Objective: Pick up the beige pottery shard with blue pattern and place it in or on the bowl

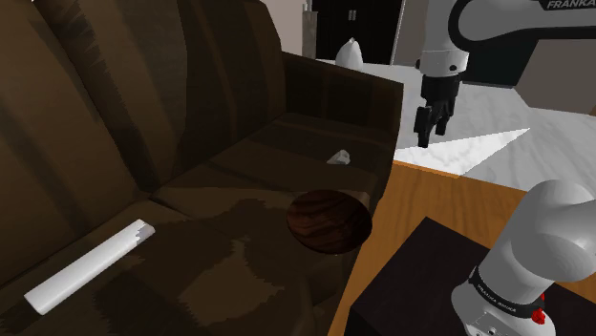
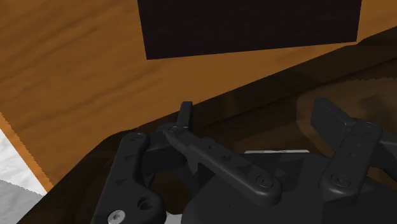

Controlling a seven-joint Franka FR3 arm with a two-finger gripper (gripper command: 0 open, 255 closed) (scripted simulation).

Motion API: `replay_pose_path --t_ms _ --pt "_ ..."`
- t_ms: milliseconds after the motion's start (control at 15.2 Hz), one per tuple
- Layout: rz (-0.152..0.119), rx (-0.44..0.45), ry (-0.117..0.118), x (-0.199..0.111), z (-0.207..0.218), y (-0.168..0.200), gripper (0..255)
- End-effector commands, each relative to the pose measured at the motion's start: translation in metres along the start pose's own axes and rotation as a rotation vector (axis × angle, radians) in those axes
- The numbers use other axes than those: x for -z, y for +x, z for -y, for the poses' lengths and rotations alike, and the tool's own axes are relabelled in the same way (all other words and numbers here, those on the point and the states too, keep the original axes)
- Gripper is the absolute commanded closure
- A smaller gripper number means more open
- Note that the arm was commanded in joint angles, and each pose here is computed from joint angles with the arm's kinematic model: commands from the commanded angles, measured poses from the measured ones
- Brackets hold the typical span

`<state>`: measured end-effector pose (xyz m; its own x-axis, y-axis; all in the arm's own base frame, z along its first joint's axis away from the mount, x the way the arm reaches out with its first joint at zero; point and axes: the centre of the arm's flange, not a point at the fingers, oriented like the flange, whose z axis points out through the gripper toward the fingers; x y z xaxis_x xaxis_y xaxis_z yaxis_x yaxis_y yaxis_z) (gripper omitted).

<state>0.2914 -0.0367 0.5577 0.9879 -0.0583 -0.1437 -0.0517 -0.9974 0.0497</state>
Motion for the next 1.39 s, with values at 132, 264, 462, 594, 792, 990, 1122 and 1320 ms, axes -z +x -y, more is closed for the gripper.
replay_pose_path --t_ms 132,264,462,594,792,990,1122,1320 --pt "0.001 -0.018 0.005 -0.004 0.01 0.024 0" --pt "0.002 -0.035 0.01 -0.009 0.019 0.048 0" --pt "0.004 -0.062 0.017 -0.015 0.032 0.085 0" --pt "0.006 -0.08 0.022 -0.02 0.04 0.11 0" --pt "0.007 -0.106 0.029 -0.026 0.051 0.147 0" --pt "0.009 -0.133 0.036 -0.032 0.062 0.184 0" --pt "0.011 -0.151 0.041 -0.037 0.068 0.209 0" --pt "0.011 -0.163 0.045 -0.045 0.073 0.227 0"
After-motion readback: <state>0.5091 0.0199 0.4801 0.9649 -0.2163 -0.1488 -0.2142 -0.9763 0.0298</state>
